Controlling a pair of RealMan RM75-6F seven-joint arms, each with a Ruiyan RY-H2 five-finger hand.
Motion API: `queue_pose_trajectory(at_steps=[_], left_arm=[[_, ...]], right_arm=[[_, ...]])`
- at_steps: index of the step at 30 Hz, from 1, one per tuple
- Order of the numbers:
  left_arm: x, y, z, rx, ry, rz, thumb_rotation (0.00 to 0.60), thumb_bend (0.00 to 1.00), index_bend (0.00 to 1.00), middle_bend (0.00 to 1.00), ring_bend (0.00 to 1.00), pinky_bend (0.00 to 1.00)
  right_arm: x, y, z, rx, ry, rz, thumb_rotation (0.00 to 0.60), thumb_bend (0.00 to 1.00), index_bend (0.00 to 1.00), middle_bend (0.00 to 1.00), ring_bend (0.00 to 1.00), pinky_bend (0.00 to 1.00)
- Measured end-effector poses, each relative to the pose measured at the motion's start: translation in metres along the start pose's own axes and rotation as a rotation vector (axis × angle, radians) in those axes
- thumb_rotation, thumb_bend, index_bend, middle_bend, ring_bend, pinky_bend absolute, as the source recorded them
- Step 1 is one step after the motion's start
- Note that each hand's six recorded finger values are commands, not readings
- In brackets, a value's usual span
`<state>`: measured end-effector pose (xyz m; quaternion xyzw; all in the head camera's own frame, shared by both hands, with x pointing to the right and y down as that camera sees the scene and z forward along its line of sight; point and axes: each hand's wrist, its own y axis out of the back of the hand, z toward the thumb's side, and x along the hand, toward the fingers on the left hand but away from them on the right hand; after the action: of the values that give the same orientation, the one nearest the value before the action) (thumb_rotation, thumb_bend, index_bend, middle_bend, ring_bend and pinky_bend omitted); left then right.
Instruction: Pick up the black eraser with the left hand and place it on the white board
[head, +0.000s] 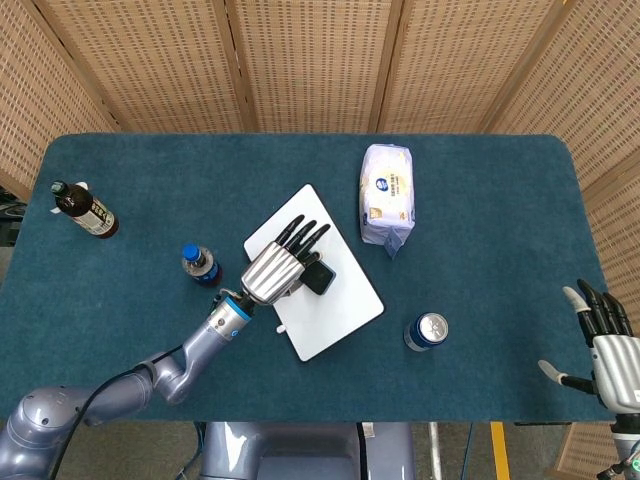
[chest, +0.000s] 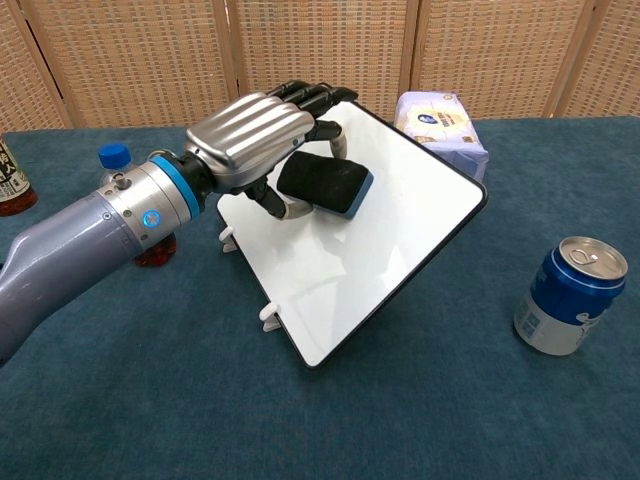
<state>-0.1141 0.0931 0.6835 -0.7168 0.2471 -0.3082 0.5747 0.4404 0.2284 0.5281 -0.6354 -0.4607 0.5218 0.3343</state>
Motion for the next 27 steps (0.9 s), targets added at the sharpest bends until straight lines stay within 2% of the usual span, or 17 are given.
queue_pose_trajectory(at_steps=[12,20,27], left_arm=[[0.0007,0.0012,-0.0017,0.000,0.009,0.001,0.600,0.21,0.15,0.00,0.00,0.00],[-0.0011,0.0017,-0.0031,0.004,0.007,-0.002,0.600,0.21,0.10,0.00,0.00,0.00],[-0.0061,0.0065,-0.0075,-0.003,0.007,0.001,0.600,0.14,0.08,0.00,0.00,0.00]], right_arm=[[-0.0001,0.0006,0.0008,-0.001,0.004,-0.004,0.600,0.00,0.00,0.00,0.00,0.00],[-0.0006,0.0009,0.0009,-0.002,0.004,-0.007,0.600,0.00,0.00,0.00,0.00,0.00],[-0.0009,0.0011,0.0000,-0.001,0.002,-0.008,0.600,0.00,0.00,0.00,0.00,0.00]])
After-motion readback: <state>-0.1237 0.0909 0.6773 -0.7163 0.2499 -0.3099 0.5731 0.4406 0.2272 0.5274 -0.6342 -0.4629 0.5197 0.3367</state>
